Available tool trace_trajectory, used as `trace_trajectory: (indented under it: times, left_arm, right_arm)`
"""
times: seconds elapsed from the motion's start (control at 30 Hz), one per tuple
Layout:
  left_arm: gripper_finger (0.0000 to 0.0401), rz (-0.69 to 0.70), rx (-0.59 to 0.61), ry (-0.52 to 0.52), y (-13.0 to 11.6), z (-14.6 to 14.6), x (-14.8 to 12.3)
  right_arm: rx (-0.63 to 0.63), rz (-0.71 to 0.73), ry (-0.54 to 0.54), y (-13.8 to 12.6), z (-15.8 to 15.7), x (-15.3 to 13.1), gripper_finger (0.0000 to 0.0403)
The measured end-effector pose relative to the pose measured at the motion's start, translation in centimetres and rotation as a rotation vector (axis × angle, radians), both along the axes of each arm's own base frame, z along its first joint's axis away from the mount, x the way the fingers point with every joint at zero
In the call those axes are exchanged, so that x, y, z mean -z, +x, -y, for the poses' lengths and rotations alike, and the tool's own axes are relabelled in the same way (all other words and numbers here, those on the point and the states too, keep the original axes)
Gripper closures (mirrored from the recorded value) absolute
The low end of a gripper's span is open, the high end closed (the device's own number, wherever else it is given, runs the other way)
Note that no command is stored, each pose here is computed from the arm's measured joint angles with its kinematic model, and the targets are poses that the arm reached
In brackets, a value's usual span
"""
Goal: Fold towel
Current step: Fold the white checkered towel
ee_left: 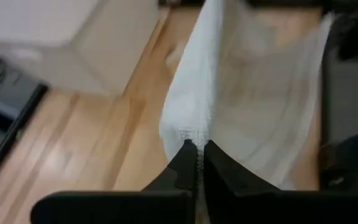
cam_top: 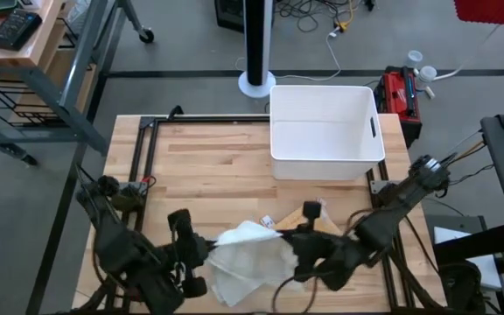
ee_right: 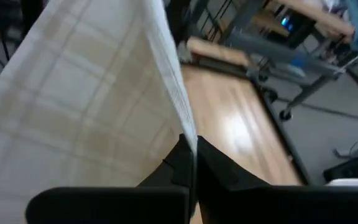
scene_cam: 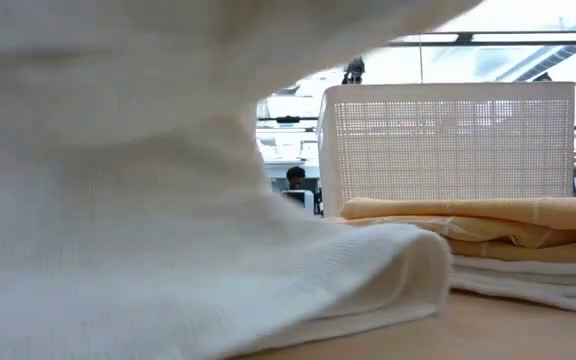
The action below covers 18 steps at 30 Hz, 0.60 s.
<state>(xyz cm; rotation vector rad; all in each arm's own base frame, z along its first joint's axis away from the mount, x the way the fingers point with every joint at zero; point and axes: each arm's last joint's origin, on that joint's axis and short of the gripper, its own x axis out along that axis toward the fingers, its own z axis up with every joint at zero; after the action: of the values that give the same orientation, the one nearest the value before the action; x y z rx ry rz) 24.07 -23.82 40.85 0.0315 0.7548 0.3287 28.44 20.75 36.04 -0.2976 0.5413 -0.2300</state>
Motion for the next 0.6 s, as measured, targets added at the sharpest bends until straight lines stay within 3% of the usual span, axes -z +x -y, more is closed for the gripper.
trace_trajectory:
  times: [0.13,0.27,0.37,0.47,0.6]
  left_arm:
    - [0.0400,0.020,0.109,-0.129,-0.8,-0.6,-3.7]
    - [0.0391,0.013,0.239,-0.337,-1.6,-0.8,-5.0]
    - [0.0382,-0.086,0.354,-0.519,-2.8,-0.9,-5.6]
    - [0.0380,-0.156,0.464,-0.688,-3.8,-0.1,-6.3]
    - [0.0387,-0.198,0.477,-0.725,-4.1,0.2,-6.3]
  right_arm:
    - [-0.038,0.078,0.014,-1.9,0.5,-3.1,0.0402]
    - [-0.136,0.116,0.037,-3.3,0.3,-6.2,0.0402]
    - [-0.242,0.115,0.084,-4.4,0.3,-8.6,0.0403]
    - [-0.355,0.166,0.208,-6.0,0.5,-12.2,0.0403]
    - [-0.449,0.162,0.319,-7.6,0.8,-14.5,0.0403]
